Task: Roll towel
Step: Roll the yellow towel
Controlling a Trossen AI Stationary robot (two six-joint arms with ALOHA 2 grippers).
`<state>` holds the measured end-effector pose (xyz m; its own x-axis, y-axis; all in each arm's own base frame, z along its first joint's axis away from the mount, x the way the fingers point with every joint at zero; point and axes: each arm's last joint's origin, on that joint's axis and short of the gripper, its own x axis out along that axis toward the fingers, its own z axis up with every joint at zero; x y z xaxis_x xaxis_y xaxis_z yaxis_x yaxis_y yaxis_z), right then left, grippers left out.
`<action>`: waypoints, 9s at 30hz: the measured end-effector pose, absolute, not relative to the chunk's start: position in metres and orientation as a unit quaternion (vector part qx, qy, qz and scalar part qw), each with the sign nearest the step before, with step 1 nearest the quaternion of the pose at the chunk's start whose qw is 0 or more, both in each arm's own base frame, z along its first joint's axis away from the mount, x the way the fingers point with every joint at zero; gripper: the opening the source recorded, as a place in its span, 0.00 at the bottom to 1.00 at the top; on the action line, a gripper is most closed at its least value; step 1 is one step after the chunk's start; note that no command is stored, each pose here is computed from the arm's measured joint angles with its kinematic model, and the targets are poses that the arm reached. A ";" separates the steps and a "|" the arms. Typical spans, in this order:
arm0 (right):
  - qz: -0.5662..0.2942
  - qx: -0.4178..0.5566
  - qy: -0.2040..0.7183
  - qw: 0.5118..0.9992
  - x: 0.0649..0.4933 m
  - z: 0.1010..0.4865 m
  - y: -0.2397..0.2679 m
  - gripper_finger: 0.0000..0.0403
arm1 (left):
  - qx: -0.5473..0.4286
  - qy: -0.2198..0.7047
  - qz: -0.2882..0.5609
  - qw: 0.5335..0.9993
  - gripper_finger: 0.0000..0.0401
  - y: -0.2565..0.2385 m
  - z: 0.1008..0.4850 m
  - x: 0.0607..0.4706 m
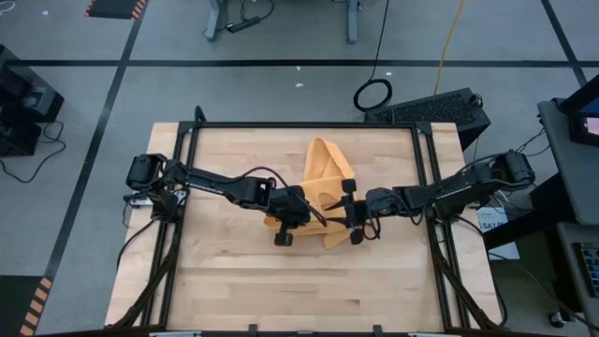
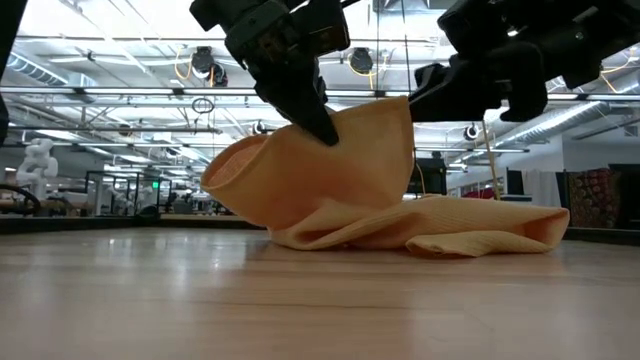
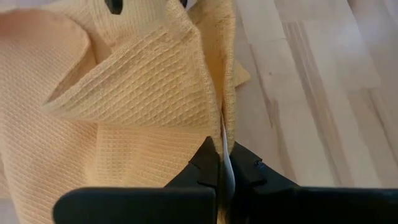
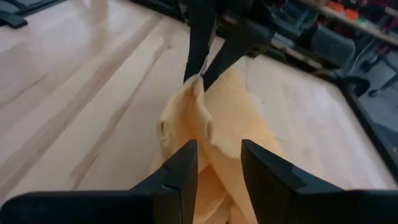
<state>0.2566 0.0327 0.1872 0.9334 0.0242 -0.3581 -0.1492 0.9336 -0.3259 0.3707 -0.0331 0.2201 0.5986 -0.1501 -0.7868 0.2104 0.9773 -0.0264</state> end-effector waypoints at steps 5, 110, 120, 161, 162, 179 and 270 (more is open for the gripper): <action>0.061 -0.181 0.181 0.965 0.266 0.186 0.035 0.28 | 0.038 0.435 -0.102 0.894 0.02 -0.033 0.220 0.371; 0.031 0.050 0.231 0.971 0.255 0.198 0.036 0.48 | 0.058 0.454 -0.061 0.887 0.01 -0.023 0.194 0.383; 0.027 0.045 0.236 0.970 0.254 0.197 0.035 0.20 | 0.058 0.454 -0.061 0.887 0.01 -0.023 0.195 0.383; 0.034 0.061 0.245 0.967 0.261 0.186 0.042 0.04 | 0.058 0.449 -0.061 0.890 0.01 -0.023 0.195 0.384; 0.033 0.061 0.246 0.967 0.261 0.186 0.042 0.04 | 0.058 0.449 -0.060 0.890 0.01 -0.023 0.195 0.384; 0.059 0.075 0.248 0.964 0.260 0.186 0.044 0.12 | 0.058 0.449 -0.061 0.890 0.01 -0.023 0.195 0.384; 0.006 0.051 0.232 0.971 0.267 0.181 0.041 0.00 | -0.077 0.515 0.011 0.854 0.40 -0.033 0.236 0.339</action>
